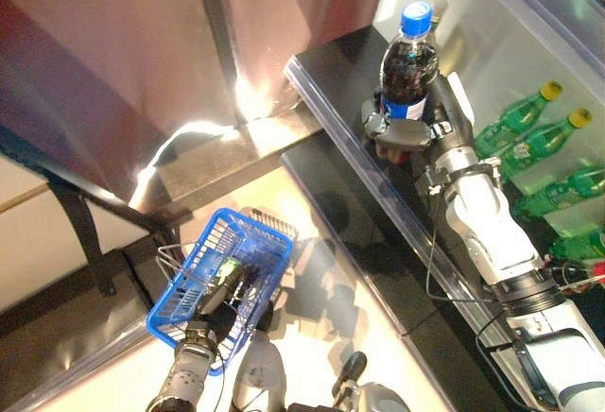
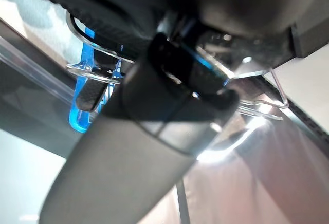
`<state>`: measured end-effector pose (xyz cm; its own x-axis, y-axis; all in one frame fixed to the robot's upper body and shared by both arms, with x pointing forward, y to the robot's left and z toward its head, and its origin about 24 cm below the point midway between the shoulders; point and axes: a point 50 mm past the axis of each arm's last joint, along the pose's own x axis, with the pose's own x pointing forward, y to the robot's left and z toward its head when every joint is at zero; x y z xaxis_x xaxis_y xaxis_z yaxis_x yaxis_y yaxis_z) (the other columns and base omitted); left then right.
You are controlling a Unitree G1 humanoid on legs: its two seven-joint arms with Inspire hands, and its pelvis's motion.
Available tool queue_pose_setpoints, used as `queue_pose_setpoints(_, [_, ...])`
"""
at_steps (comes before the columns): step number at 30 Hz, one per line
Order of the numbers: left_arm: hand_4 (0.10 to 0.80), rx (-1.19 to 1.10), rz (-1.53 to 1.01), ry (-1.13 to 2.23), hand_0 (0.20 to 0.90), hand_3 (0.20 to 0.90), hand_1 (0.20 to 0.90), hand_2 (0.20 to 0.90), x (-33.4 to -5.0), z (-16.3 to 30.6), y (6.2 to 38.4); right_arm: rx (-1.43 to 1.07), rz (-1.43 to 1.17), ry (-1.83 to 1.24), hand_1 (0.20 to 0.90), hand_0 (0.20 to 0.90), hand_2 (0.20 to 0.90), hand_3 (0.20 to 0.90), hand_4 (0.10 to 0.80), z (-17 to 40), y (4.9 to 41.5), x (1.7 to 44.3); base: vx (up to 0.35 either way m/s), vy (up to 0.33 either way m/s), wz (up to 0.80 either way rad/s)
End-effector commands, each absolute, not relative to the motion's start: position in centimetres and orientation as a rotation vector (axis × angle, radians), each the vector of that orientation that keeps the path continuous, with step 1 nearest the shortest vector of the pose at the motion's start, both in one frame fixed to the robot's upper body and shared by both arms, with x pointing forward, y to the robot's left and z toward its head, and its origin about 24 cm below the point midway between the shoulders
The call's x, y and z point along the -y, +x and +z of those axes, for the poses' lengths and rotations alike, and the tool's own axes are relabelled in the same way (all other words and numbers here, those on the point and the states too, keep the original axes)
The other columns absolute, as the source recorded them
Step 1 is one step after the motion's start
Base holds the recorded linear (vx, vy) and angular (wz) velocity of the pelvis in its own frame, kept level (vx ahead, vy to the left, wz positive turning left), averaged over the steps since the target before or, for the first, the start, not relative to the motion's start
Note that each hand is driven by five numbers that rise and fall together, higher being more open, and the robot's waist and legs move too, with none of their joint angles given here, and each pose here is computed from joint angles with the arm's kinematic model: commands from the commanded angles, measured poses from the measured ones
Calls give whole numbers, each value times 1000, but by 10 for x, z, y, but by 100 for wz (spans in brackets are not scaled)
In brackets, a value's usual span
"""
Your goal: Pick up the drink and place into the basket.
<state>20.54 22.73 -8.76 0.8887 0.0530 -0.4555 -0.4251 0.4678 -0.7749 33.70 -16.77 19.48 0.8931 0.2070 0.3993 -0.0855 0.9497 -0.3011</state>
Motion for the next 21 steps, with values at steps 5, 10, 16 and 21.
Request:
queue_pose_setpoints(5, [100, -1, -205, -1021, 300, 200, 300, 300, -205, -9, 243, 677, 310, -191, 300, 300, 300, 200, 100, 223, 315, 135, 8, -16, 17])
queue_pose_setpoints(10, [100, 71, -317, -1020, 300, 200, 300, 300, -194, 20, 254, 672, 346, -169, 300, 300, 300, 200, 100, 219, 313, 126, 18, -32, 11])
queue_pose_setpoints(16, [100, 129, -445, -987, 300, 200, 300, 300, -180, 50, 259, 669, 366, -147, 300, 300, 300, 200, 100, 214, 311, 121, 30, -28, 10])
queue_pose_setpoints(21, [100, 168, -549, -951, 300, 200, 300, 300, -170, 73, 259, 653, 403, -139, 300, 300, 300, 200, 100, 208, 308, 114, 36, -18, 5])
